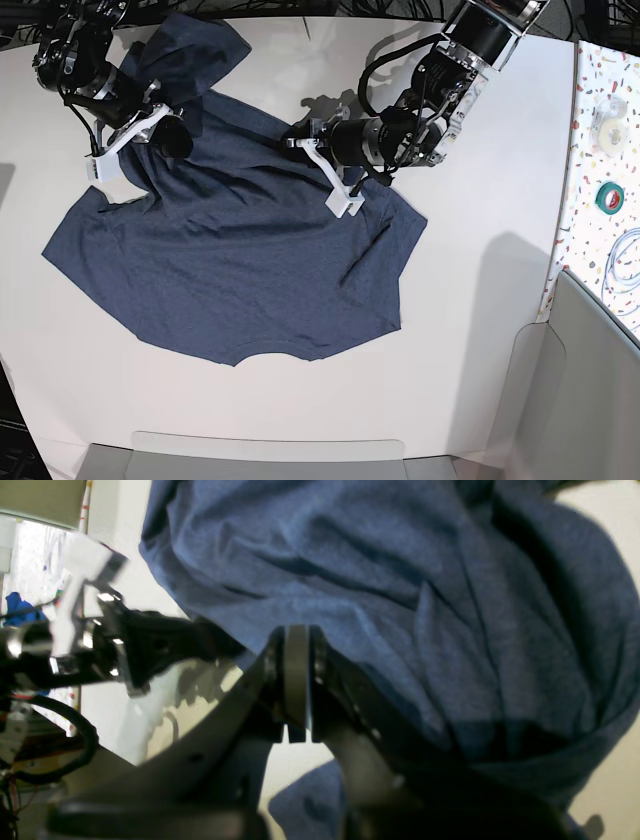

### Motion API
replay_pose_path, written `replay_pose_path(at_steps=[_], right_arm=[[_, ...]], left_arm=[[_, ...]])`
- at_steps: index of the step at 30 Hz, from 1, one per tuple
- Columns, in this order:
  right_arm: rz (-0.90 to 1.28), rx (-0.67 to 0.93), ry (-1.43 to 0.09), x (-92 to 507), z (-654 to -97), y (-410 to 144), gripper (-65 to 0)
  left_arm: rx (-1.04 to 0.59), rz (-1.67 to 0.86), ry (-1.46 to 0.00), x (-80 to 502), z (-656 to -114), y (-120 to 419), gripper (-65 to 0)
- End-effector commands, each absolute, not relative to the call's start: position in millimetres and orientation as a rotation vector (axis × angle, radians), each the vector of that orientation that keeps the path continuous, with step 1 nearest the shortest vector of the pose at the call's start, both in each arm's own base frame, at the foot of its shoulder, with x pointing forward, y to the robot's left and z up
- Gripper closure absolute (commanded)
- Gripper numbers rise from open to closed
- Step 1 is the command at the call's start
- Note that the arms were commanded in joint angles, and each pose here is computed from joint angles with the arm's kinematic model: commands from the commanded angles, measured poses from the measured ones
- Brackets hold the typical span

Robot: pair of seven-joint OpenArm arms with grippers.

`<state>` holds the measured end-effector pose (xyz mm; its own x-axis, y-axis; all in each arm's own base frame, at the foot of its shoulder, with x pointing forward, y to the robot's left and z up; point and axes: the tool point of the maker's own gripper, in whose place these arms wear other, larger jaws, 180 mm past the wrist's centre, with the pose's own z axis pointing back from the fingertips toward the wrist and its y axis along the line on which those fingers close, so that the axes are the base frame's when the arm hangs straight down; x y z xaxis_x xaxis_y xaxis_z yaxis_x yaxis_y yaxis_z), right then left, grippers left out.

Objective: Layout the t-shirt on the table in an organized manner, then fold the t-shirt properly
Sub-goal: 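Grasp the shirt body with the left gripper near its middle, then drag the shirt with the left gripper toward its own side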

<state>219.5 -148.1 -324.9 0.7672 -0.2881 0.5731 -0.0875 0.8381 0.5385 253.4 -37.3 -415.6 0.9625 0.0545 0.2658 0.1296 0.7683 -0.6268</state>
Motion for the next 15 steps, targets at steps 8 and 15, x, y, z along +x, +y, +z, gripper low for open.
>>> replay_pose_path(at_steps=[8, 15], right_arm=[[-0.079, 0.454, -0.696, 224, -328, -178, 0.0], [-0.03, 0.383, -0.684, 224, -325, -198, 0.0]], left_arm=[[-0.203, -0.166, -0.348, 242, -471, 59, -4.6], [-0.03, -0.213, -0.335, 231, -482, 128, -4.7]])
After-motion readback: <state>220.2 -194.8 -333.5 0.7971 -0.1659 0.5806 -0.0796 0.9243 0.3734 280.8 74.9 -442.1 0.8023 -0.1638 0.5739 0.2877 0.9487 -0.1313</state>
